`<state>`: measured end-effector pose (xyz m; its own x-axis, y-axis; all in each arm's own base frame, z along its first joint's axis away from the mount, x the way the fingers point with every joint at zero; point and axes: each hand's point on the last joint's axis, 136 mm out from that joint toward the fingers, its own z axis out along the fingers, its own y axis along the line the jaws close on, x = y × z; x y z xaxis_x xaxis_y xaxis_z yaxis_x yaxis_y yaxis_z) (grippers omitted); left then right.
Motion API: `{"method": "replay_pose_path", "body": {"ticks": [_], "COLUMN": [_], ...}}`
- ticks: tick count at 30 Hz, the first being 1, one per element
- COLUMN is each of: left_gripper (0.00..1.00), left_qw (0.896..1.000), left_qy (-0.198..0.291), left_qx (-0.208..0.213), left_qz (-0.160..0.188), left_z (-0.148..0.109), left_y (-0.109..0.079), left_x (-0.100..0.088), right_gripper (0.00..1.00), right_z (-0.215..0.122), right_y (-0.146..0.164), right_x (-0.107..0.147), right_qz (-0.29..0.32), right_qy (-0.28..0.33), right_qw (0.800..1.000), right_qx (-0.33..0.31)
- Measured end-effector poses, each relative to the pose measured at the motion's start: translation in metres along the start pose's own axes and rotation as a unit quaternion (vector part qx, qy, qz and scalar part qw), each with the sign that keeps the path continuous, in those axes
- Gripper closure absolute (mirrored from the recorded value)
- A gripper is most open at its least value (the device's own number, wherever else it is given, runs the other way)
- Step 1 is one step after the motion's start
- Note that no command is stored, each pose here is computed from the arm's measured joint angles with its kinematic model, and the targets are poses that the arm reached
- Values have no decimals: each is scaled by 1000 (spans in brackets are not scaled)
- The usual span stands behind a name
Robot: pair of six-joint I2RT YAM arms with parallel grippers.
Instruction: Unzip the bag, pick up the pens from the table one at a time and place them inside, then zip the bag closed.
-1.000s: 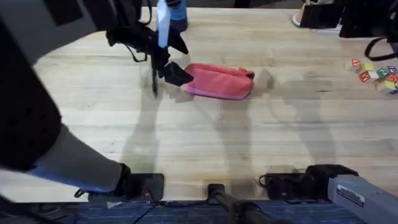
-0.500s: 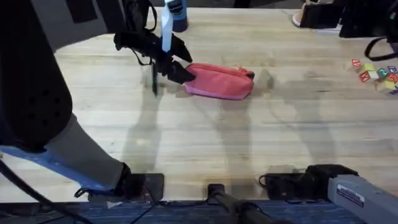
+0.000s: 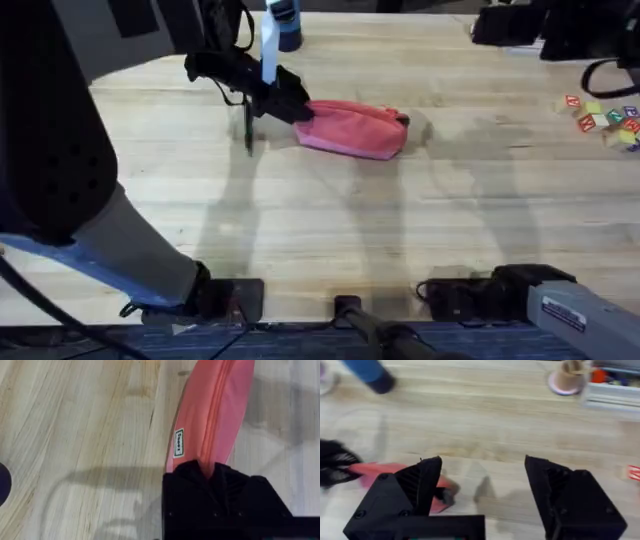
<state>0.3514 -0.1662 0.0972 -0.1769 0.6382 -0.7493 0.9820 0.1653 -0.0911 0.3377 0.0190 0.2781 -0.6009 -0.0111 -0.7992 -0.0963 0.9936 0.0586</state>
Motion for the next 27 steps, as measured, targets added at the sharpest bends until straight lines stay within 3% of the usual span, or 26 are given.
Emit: {"method": "replay_pose_path", "body": {"ticks": [12, 27], "left_gripper": [958, 958], "left_qw": [1000, 1000], "left_qy": [0, 0], "left_qx": [0, 0], "left_qz": [0, 0], "left_z": [0, 0], "left_y": [0, 0], "left_x": [0, 0], "right_gripper": [5, 5], "right_z": [-2, 14], "right_y": [42, 47], "right_x": [2, 11], "right_qz": [10, 81], "right_qy": [6, 45], "right_qw": [992, 986], "right_qx": [-125, -141]}}
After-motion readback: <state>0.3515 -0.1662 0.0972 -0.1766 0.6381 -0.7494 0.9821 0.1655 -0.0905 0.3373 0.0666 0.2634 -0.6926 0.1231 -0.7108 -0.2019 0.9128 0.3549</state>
